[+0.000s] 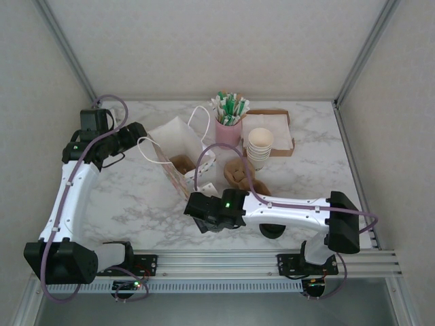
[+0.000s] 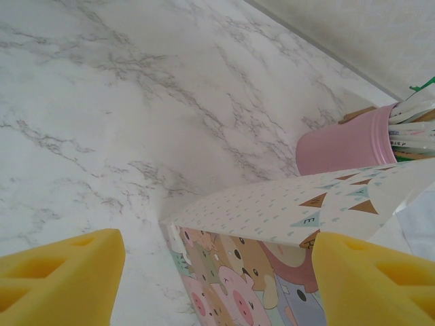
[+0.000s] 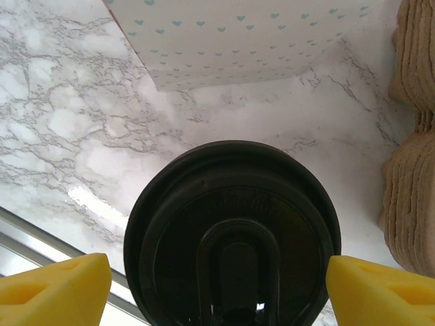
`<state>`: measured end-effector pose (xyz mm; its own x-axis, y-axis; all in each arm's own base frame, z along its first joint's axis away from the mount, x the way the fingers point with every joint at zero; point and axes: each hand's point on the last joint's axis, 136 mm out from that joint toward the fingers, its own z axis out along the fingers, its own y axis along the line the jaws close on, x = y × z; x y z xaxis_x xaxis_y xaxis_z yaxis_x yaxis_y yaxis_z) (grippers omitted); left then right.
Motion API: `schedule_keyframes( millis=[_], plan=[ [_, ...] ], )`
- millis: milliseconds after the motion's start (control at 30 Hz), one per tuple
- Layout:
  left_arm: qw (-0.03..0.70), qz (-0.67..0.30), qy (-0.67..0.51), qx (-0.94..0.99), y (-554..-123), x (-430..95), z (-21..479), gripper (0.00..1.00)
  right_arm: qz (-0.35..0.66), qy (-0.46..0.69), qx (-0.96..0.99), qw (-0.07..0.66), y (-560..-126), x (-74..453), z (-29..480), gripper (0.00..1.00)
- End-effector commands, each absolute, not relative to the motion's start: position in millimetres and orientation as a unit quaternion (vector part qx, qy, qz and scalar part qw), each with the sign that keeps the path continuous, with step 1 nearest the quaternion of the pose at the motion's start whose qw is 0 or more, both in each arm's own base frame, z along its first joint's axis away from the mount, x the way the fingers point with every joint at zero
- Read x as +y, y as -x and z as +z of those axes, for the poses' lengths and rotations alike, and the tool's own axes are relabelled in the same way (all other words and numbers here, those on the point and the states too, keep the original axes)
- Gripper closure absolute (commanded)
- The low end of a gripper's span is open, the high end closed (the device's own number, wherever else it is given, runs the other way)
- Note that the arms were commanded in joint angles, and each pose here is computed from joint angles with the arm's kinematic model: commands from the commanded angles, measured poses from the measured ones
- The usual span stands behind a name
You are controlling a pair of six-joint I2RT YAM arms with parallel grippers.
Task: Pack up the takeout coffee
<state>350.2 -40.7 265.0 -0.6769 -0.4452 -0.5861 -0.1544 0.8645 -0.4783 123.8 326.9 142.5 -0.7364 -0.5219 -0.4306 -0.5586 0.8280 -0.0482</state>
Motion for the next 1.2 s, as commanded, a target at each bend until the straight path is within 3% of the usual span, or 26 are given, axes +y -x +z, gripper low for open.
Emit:
schedule_keyframes(
  millis=[0, 267, 633, 1167],
  plan=[
    [0.364, -0.197, 0.174, 0.893, -349.5, -37.6, 261.4, 0.27, 0.062, 0.285, 0.924, 0.248, -124.4, 328.7, 164.2, 0.17],
    [0.363, -0.197, 0.175, 0.894, -349.8, -37.5, 260.9, 0.27, 0.051, 0.269, 0.925, 0.265, -129.2, 316.4, 165.9, 0.15],
    [0.364, -0.198, 0.175, 0.893, -349.6, -38.0, 261.2, 0.27, 0.026, 0.261, 0.936, 0.234, -125.0, 317.3, 133.2, 0.12],
    [0.362, -0.199, 0.176, 0.894, -349.8, -37.9, 260.5, 0.27, 0.010, 0.267, 0.936, 0.229, -126.3, 321.1, 122.1, 0.20]
  ],
)
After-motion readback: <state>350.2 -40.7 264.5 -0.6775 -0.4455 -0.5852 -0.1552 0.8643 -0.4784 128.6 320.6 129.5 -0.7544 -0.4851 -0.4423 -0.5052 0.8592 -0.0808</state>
